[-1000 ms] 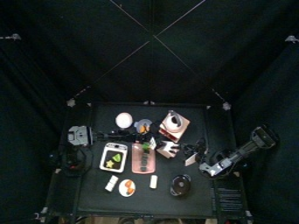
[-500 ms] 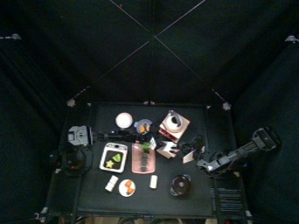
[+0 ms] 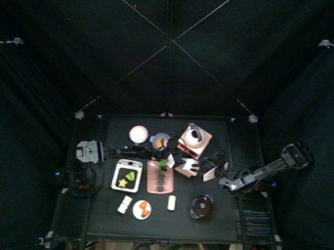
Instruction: Place knife sharpener back in holder
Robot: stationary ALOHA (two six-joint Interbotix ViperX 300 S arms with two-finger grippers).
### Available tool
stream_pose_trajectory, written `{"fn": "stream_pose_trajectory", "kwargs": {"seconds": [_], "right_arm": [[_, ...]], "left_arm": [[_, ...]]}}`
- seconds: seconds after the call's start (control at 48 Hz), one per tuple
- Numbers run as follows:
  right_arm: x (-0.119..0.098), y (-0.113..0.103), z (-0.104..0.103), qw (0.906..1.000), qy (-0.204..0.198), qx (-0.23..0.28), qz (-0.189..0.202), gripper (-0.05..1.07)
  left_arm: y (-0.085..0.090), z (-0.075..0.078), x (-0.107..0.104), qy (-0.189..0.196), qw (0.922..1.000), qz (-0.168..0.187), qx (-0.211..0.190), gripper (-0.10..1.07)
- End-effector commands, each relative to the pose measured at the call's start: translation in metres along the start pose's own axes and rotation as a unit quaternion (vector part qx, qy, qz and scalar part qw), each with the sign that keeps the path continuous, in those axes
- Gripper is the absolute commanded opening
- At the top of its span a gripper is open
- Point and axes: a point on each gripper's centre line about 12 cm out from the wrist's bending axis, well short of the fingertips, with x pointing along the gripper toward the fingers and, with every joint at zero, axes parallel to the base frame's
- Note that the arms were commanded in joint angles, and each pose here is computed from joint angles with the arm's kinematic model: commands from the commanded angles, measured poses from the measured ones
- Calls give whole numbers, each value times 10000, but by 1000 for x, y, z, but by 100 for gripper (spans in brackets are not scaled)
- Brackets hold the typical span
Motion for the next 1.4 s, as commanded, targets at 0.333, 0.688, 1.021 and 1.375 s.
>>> {"fn": "stream_pose_trajectory", "kwargs": {"seconds": [0.333, 0.688, 1.021, 1.375], "right_arm": [[-6, 12, 19, 9993, -162, 249, 241, 81], [-16, 8, 24, 9988, -157, 361, 306, 55], [-29, 0, 18, 9982, 248, 550, -74, 32], [-53, 1, 21, 9988, 71, 465, -104, 32]], "left_arm": [[-9, 15, -5, -187, 9997, -106, 69, 94], [-8, 15, -7, -183, 9998, -97, 64, 94], [-8, 15, -7, -179, 9998, -91, 64, 94], [-8, 15, -7, -183, 9998, -97, 64, 94]]}}
